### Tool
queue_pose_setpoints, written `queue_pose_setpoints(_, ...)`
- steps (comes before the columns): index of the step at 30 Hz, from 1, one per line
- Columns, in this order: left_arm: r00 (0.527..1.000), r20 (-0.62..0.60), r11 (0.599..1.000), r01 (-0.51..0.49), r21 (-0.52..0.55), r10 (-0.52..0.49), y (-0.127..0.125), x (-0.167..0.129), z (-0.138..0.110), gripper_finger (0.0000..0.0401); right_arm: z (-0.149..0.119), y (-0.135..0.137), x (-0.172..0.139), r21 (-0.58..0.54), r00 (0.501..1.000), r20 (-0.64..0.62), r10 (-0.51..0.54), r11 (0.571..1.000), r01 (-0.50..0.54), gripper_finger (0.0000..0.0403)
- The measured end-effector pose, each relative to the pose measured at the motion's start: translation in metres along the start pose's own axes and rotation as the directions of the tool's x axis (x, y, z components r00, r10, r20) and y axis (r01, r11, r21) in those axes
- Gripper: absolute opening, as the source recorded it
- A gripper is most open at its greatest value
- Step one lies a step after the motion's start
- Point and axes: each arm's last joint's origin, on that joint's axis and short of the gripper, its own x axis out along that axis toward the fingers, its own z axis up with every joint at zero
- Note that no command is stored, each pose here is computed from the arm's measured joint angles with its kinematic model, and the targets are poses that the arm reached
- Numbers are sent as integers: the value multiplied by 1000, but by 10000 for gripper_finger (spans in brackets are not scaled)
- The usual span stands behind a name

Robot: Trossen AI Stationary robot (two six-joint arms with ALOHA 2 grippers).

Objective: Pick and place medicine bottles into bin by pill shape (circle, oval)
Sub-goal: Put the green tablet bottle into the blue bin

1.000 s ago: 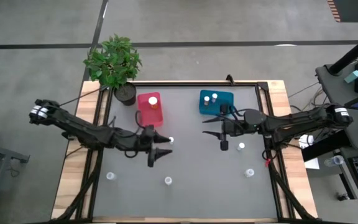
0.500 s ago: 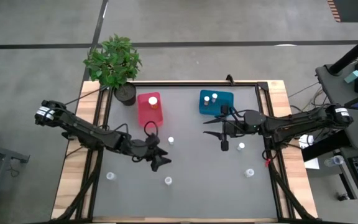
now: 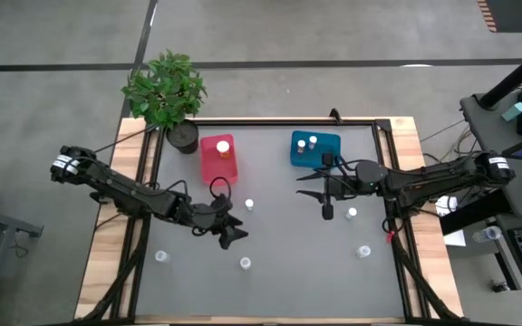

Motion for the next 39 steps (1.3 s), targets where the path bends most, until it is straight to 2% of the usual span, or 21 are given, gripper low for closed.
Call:
queue_pose_setpoints(8, 1000, 11, 1000, -8, 6, 8, 0, 0, 0, 256, 0, 0, 0, 14, 1000, 1, 2, 1000, -2, 133)
queue_pose_setpoints(12, 1000, 13, 1000, -9, 5, 9, 1, 0, 1, 256, 1, 1, 1, 15, 999, 15, 40, 999, -40, 124)
queue_pose_setpoints(13, 1000, 14, 1000, -10, 5, 10, 1, 0, 1, 256, 5, -1, 1, 3, 1000, 16, 9, 1000, -9, 121)
queue_pose_setpoints(16, 1000, 18, 1000, -14, 2, 14, 2, 0, 2, 256, 16, -14, 2, -2, 983, 0, -181, 983, 181, 109)
queue_pose_setpoints(17, 1000, 19, 1000, -15, 1, 15, 2, 1, 3, 256, 17, -15, 2, -8, 979, -8, -203, 979, 203, 105)
queue_pose_setpoints(19, 1000, 20, 1000, -15, 0, 15, 2, 1, 3, 256, 16, -14, 3, -27, 984, -27, -176, 984, 175, 96)
queue_pose_setpoints(23, 1000, 21, 1000, -17, 0, 17, 3, 1, 3, 256, 6, -3, 3, -27, 999, -41, 36, 999, -37, 77)
queue_pose_setpoints(27, 999, 25, 1000, -20, -7, 20, 4, 1, 5, 256, 5, -3, 2, -9, 999, -45, 12, 1000, -12, 60)
queue_pose_setpoints(36, 999, 31, 1000, -12, -7, 12, -4, 1, 10, 245, 16, -8, -5, -87, 999, 29, -20, 996, 23, 43)
queue_pose_setpoints(39, 998, 11, 998, -67, 2, 67, -6, -1, 13, 237, 21, -11, -8, -105, 997, 65, -34, 994, 41, 43)
